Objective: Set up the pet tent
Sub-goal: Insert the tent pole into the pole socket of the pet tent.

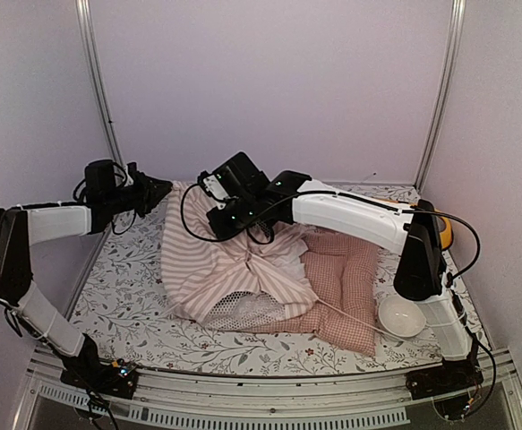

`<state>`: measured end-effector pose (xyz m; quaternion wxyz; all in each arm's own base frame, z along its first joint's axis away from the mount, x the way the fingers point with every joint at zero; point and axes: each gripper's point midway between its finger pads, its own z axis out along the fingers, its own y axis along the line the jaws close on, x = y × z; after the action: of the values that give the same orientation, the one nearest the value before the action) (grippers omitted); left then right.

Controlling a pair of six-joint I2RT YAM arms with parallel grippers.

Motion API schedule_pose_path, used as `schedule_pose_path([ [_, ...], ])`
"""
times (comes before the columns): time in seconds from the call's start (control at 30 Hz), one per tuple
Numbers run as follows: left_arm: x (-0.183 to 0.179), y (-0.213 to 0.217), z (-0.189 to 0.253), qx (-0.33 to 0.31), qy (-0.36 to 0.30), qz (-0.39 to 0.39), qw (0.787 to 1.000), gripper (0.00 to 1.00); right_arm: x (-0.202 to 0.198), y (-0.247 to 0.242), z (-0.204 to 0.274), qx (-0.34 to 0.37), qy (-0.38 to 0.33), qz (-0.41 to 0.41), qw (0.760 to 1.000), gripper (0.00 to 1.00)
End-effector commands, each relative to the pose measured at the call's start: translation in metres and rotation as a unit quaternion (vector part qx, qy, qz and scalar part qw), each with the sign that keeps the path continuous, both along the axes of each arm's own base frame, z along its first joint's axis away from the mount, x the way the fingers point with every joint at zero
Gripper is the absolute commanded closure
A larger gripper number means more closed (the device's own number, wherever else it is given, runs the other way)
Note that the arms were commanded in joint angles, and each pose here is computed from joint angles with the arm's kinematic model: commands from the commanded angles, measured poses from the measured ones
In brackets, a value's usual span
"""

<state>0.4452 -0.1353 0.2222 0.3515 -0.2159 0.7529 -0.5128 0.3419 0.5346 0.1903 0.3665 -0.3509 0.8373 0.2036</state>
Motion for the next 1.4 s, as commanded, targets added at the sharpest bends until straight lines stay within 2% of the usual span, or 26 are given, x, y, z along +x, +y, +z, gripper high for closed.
schedule_pose_path([
  [0.0, -0.017, -0.017, 0.008, 0.02, -0.009, -0.04, 0.999, 0.82, 0.018, 0.009, 0.03, 0.054, -0.025, -0.018, 0.998, 1.0],
  [0.13, -0.019, -0.014, 0.008, 0.035, -0.011, -0.036, 0.999, 0.71, 0.018, 0.011, 0.029, 0.054, -0.026, -0.016, 0.998, 1.0],
  [0.2, -0.02, -0.011, 0.008, 0.041, -0.011, -0.03, 0.999, 0.69, 0.018, 0.011, 0.028, 0.054, -0.025, -0.015, 0.998, 1.0],
  [1.37, -0.003, -0.004, 0.037, -0.014, -0.026, -0.009, 1.0, 0.75, 0.017, 0.011, 0.025, 0.05, -0.024, -0.013, 0.998, 1.0],
])
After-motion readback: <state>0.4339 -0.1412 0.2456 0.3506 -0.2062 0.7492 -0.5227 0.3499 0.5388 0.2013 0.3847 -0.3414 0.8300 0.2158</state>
